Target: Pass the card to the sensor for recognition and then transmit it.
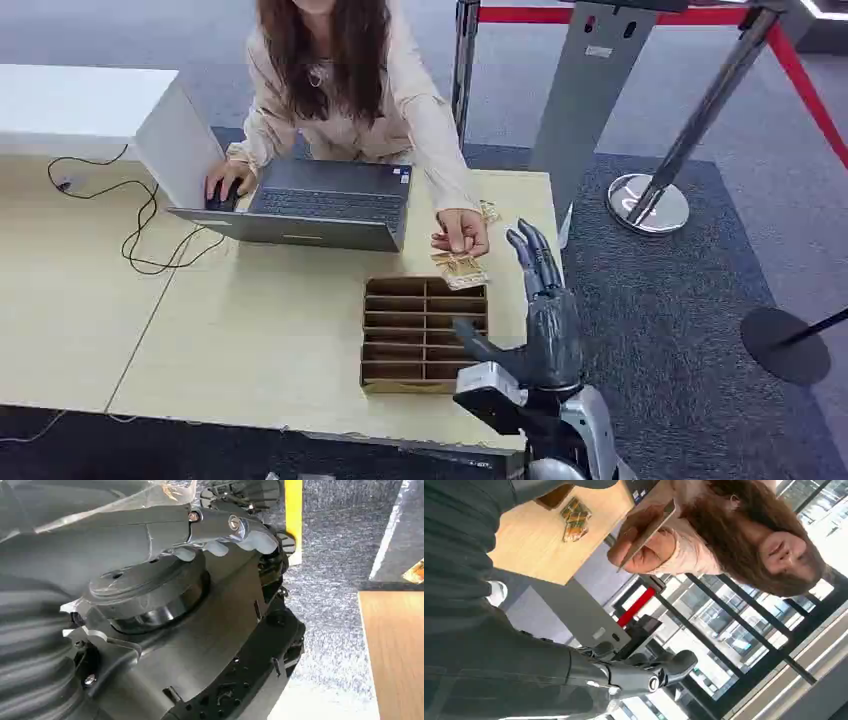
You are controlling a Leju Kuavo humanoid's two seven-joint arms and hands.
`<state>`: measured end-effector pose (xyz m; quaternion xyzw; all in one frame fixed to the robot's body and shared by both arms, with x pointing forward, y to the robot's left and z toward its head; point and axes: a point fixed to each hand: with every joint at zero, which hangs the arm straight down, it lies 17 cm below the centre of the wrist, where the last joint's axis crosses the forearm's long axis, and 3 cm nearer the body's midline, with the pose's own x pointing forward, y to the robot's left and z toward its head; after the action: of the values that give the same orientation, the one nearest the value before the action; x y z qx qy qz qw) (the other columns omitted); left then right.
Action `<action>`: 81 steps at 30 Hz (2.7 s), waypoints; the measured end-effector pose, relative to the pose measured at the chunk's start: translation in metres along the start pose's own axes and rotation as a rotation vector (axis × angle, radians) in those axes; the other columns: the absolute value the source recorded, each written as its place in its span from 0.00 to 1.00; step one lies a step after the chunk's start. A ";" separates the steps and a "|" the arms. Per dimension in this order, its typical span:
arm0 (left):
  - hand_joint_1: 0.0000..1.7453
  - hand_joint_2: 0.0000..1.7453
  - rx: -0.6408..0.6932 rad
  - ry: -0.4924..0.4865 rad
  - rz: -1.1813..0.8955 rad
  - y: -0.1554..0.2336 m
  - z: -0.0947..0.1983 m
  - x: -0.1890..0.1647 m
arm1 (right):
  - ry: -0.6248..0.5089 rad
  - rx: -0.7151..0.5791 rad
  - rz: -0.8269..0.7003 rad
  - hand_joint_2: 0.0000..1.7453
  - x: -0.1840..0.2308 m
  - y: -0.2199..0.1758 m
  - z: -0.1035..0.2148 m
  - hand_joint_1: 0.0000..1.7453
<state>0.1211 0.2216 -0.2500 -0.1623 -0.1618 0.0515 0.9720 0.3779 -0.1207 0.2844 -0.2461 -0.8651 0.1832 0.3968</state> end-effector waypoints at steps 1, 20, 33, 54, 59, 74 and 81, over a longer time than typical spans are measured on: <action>0.00 1.00 -0.001 0.000 -0.001 0.000 0.000 0.000 | -0.003 0.006 0.015 1.00 0.000 0.002 -0.002 0.00; 0.00 1.00 -0.020 0.005 -0.009 -0.004 0.001 0.000 | -0.060 0.017 0.166 1.00 0.010 0.017 -0.032 0.00; 0.00 1.00 -0.020 -0.003 -0.008 -0.004 0.001 0.001 | -0.071 0.042 0.178 1.00 0.017 0.027 -0.035 0.00; 0.00 1.00 -0.018 -0.016 -0.007 -0.003 0.001 0.002 | -0.065 0.050 0.149 1.00 0.018 0.031 -0.032 1.00; 0.00 1.00 -0.018 -0.016 -0.007 -0.003 0.001 0.002 | -0.066 0.051 0.148 1.00 0.018 0.031 -0.031 1.00; 0.00 1.00 -0.017 -0.016 -0.006 -0.002 0.001 0.002 | -0.070 0.027 0.144 1.00 0.022 0.025 -0.032 1.00; 0.00 1.00 -0.016 -0.024 0.001 -0.002 0.001 0.002 | -0.058 0.043 0.263 1.00 0.012 0.019 -0.022 1.00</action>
<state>0.1228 0.2207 -0.2476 -0.1693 -0.1738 0.0526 0.9687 0.3935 -0.0963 0.2951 -0.3436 -0.8324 0.2591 0.3491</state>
